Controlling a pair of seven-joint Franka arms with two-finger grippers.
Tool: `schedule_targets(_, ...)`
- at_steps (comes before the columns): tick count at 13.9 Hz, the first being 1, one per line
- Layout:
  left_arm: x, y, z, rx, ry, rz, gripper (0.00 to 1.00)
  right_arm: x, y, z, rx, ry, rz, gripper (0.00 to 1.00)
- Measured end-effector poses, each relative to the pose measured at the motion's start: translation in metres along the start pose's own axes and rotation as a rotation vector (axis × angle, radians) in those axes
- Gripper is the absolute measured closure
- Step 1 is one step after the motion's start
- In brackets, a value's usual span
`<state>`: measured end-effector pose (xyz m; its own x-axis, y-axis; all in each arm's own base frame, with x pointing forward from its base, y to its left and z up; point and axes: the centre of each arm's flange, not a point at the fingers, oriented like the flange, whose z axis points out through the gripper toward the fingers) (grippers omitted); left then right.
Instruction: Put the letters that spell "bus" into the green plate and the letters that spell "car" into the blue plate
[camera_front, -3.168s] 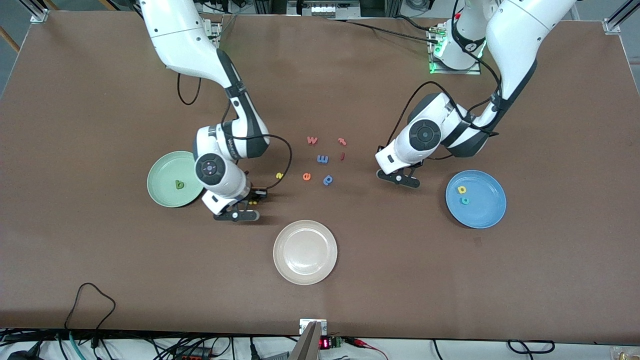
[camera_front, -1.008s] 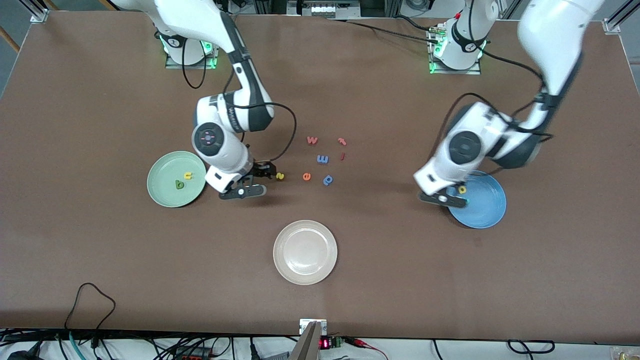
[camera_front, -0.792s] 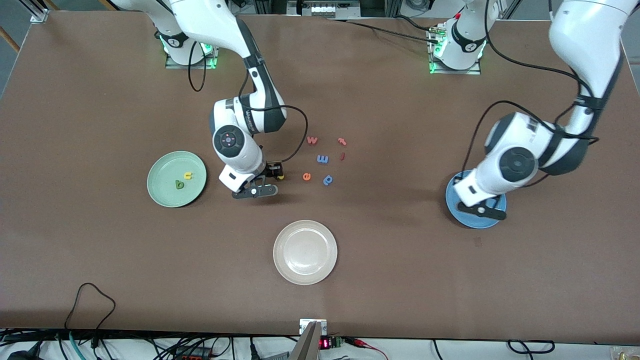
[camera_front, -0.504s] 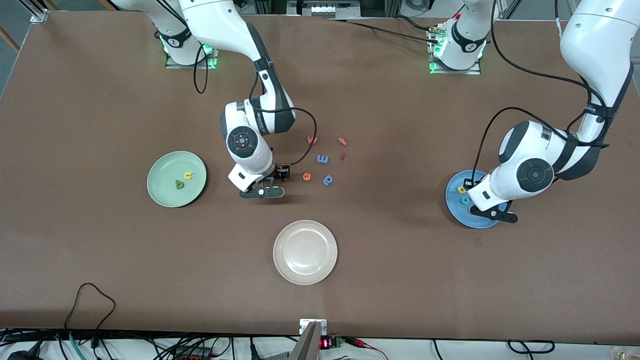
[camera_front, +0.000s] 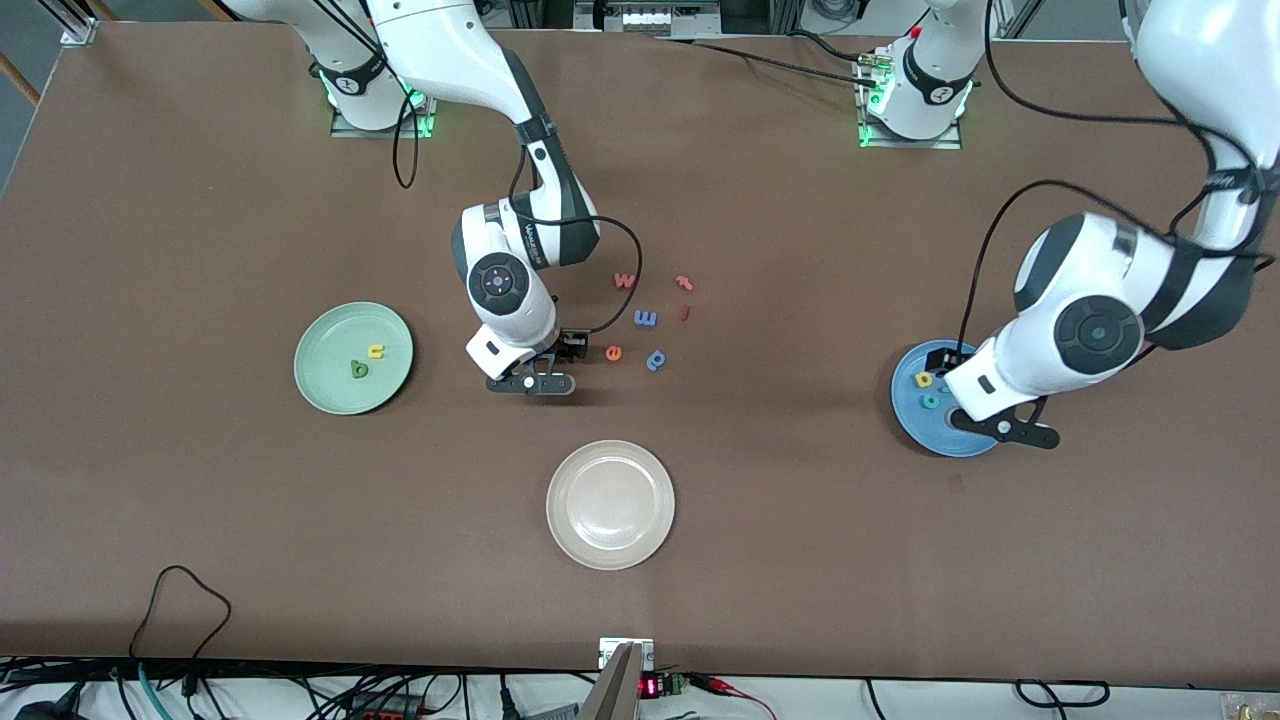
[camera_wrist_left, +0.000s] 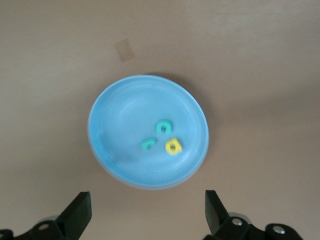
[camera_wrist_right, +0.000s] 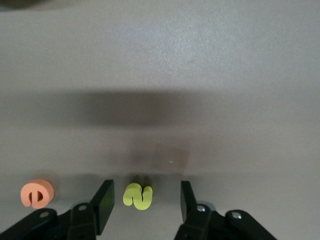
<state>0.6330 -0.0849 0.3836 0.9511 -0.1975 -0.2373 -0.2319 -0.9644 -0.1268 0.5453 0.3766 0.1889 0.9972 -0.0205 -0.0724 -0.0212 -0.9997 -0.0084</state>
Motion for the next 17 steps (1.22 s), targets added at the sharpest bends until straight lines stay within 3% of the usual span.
schedule_targets(3, -0.018, -0.016, -0.064, 0.007, -0.046, -0.047, 0.00, -0.007, -0.007, 0.008, -0.007, -0.009, 0.034, 0.40)
schedule_targets(8, -0.030, -0.039, -0.107, -0.160, -0.052, -0.118, 0.00, -0.014, -0.015, 0.014, -0.017, -0.013, 0.043, 0.48)
schedule_targets(11, -0.039, -0.048, -0.120, -0.199, -0.047, -0.203, 0.00, -0.013, -0.014, 0.014, -0.016, -0.012, 0.048, 0.51)
schedule_targets(12, -0.042, -0.047, -0.128, -0.182, -0.017, -0.228, 0.00, -0.013, -0.014, 0.014, -0.016, -0.012, 0.048, 0.53)
schedule_targets(14, -0.046, -0.048, -0.143, -0.145, 0.128, -0.279, 0.00, -0.012, -0.014, 0.013, -0.015, -0.010, 0.050, 0.59)
schedule_targets(15, -0.053, -0.050, -0.146, -0.149, 0.195, -0.299, 0.00, -0.012, -0.015, 0.013, -0.014, -0.009, 0.049, 0.67)
schedule_targets(17, -0.079, -0.051, -0.141, -0.151, 0.247, -0.314, 0.00, -0.012, -0.015, 0.012, -0.013, -0.008, 0.050, 0.72)
